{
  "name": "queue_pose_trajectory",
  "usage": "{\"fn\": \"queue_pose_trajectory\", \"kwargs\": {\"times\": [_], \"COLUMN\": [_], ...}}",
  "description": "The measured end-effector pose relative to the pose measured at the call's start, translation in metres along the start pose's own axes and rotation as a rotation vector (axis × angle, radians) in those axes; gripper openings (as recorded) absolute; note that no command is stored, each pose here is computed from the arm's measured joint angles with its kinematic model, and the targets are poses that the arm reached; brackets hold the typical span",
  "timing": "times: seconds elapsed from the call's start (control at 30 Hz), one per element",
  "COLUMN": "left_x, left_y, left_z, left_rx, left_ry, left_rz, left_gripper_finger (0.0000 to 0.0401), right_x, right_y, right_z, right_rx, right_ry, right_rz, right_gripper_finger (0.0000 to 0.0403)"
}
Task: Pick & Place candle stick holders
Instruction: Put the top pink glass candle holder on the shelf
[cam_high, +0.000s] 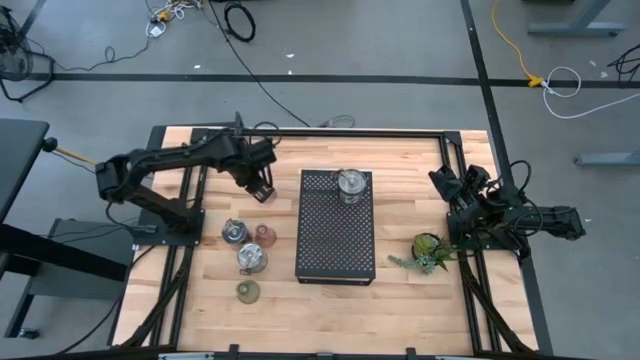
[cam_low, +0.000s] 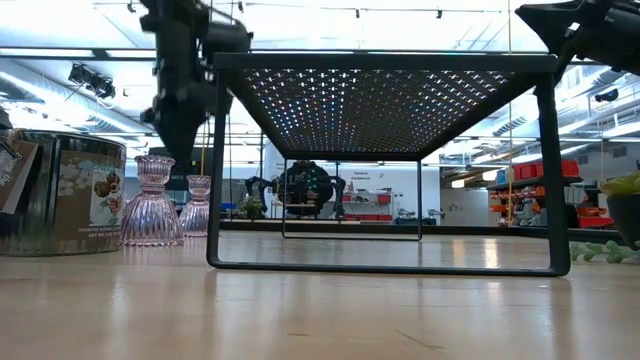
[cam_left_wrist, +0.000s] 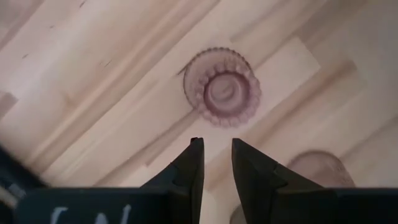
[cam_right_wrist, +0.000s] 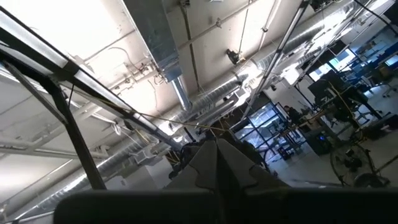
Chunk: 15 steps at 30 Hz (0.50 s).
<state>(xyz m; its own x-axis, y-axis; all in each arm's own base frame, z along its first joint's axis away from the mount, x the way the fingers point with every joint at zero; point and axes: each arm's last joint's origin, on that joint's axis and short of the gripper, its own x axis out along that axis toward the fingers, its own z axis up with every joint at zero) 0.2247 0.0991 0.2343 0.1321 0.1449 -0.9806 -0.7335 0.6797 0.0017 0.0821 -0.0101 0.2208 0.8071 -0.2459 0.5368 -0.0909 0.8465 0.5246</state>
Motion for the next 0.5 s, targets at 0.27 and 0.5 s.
{"fn": "queue_pose_trajectory", "kwargs": {"times": [0.27,0.5], "left_x": [0.008,0.008], "left_y": [0.002,0.009], "left_z": [0.007,0.012], "left_rx": [-0.02,-0.044], "left_ry": [-0.063,-0.093], "left_rz": [-0.054,-0.058], "left_gripper_finger": [0.0085,0.0085], "right_x": [0.0,0.0], "right_y": [-0.001,-0.001], "right_z": [0.0,0.0], "right_rx": [0.003,0.003], "right_ry": [-0.011,-0.011], "right_rz": [-0.02,-0.02], "right_gripper_finger": [0.0006,0.0006]}}
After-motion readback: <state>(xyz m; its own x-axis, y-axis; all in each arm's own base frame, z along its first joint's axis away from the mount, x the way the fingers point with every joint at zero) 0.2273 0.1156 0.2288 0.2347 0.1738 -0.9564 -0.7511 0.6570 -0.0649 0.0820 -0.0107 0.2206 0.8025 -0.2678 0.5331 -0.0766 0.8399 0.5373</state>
